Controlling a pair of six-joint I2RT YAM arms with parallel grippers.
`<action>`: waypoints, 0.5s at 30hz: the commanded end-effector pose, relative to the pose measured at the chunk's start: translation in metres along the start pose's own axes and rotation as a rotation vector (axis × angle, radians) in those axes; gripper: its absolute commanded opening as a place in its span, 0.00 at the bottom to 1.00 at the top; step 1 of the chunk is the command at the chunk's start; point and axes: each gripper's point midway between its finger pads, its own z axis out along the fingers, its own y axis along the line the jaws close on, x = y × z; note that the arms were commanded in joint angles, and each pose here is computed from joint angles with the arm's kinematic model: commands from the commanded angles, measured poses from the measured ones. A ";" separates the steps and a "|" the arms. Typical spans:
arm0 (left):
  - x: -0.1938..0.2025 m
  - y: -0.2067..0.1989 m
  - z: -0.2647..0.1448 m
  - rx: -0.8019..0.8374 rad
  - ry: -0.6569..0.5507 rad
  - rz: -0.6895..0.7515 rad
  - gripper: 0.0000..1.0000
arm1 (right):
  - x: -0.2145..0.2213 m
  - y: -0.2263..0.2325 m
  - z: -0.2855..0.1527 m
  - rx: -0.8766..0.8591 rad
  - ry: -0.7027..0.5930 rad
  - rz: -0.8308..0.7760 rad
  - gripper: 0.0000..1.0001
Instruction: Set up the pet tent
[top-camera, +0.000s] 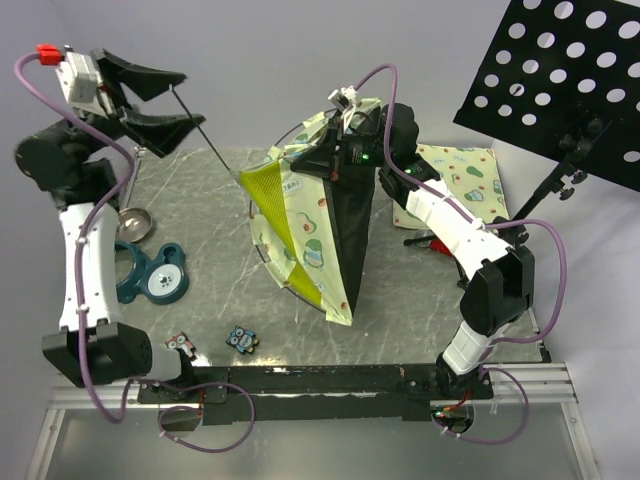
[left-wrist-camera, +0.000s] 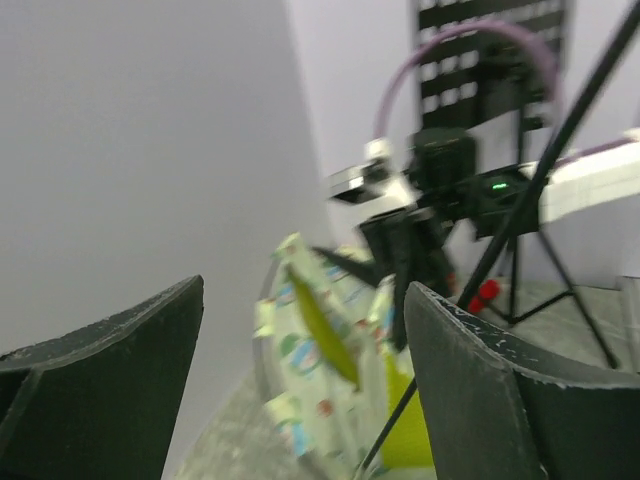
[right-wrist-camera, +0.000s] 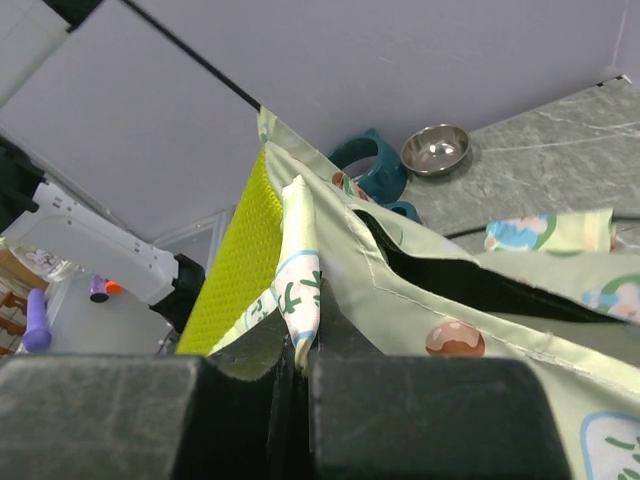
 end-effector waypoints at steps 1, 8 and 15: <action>0.011 0.039 -0.034 -0.182 0.153 0.097 0.86 | -0.022 0.026 -0.006 -0.037 -0.041 -0.101 0.00; 0.020 0.016 -0.057 -0.113 0.196 -0.006 0.90 | -0.019 0.024 -0.005 -0.039 -0.036 -0.090 0.00; -0.017 0.009 -0.022 -0.074 -0.066 -0.068 0.90 | -0.019 0.020 -0.002 -0.046 -0.034 -0.067 0.00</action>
